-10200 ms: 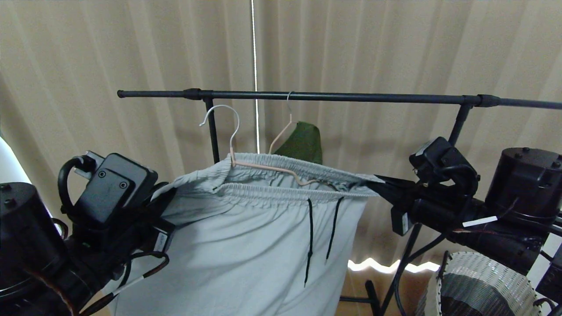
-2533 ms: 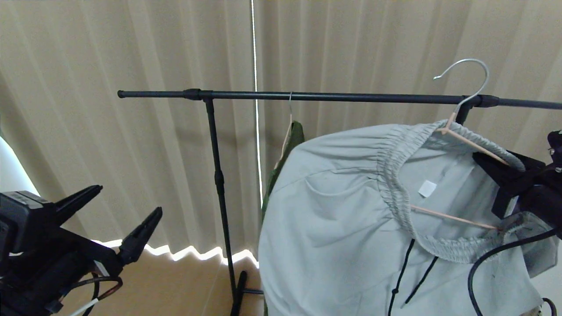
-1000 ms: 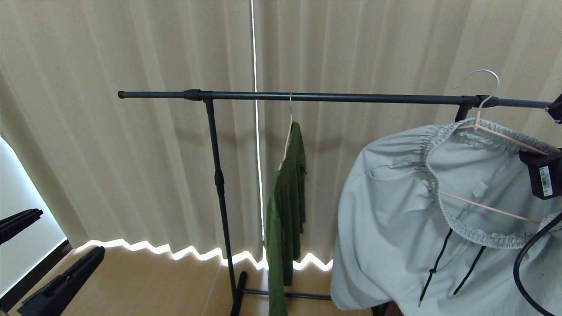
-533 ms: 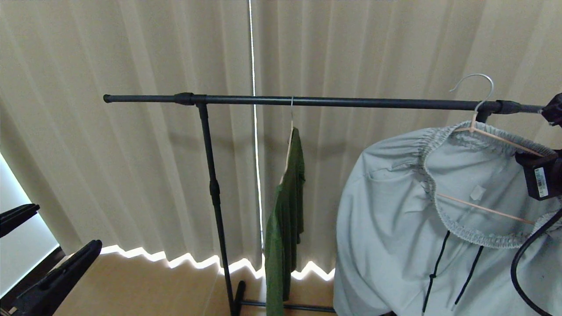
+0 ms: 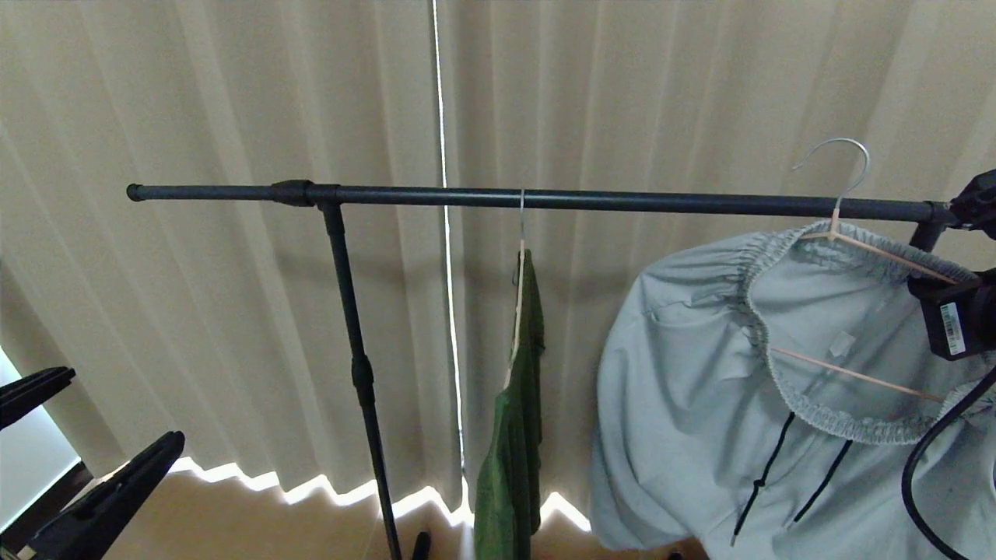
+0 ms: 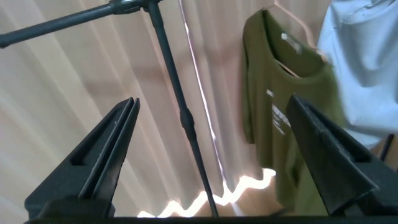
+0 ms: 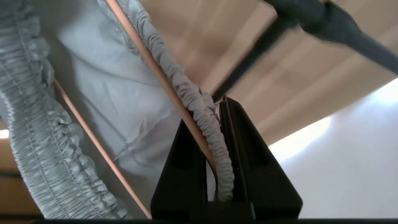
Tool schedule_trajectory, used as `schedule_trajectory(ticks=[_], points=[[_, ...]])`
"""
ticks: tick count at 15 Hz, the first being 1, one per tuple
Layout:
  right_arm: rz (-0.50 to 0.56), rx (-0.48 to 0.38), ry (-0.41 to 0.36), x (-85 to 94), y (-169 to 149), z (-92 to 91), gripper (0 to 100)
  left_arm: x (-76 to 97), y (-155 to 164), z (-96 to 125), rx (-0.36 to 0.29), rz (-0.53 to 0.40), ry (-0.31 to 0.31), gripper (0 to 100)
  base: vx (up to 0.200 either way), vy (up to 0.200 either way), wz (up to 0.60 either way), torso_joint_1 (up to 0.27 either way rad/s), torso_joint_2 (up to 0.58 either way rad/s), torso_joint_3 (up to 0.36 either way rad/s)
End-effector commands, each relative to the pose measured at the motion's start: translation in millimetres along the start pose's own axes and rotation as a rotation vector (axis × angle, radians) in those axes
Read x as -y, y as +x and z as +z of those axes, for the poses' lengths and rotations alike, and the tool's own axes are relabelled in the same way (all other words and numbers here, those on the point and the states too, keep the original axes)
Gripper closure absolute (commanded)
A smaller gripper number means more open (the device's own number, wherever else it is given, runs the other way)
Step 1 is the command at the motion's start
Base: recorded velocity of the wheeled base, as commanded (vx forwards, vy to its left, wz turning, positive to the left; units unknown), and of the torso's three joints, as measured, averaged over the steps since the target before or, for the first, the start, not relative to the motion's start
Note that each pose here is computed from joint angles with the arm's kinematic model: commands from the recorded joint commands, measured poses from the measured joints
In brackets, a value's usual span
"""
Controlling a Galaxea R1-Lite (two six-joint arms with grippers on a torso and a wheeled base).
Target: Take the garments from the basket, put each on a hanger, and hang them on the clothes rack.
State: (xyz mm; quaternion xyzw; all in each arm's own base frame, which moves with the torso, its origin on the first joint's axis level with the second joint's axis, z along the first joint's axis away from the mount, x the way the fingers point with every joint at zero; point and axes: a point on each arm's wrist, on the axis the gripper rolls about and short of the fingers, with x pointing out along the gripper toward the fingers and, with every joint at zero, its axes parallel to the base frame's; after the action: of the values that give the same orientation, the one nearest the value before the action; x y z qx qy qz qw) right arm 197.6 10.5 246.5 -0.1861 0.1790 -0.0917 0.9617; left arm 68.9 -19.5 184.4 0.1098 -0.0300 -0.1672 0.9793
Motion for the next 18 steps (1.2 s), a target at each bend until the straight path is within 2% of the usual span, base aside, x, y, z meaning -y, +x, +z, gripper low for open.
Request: schedule_trajectory(ticks=[1, 7, 10, 13, 18], points=[[0.001, -0.017, -0.005, -2.0, 6, -1.0, 100, 0.7, 0, -3, -0.008, -0.002, 0.001, 0, 0.000, 0.000, 0.00, 0.000, 0.00, 0.000], [-0.009, -0.043, -0.011, -12.4, 35, -2.9, 100, 0.7, -2, -2, 0.002, 0.001, 0.004, 0, 0.000, 0.000, 0.00, 0.000, 0.00, 0.000], [-0.015, -0.090, -0.026, -18.2, 46, -10.1, 100, 0.7, -2, -2, 0.002, 0.001, 0.002, 0, 0.000, 0.000, 0.00, 0.000, 0.00, 0.000], [-0.003, -0.118, -0.038, -22.2, 48, -18.0, 100, 0.5, -2, -2, 0.003, 0.002, 0.003, 0, 0.000, 0.000, 0.00, 0.000, 0.00, 0.000], [0.003, -0.122, -0.040, -22.8, 46, -20.2, 100, 0.6, -2, -2, 0.000, 0.002, 0.002, 0, 0.000, 0.000, 0.00, 0.000, 0.00, 0.000]])
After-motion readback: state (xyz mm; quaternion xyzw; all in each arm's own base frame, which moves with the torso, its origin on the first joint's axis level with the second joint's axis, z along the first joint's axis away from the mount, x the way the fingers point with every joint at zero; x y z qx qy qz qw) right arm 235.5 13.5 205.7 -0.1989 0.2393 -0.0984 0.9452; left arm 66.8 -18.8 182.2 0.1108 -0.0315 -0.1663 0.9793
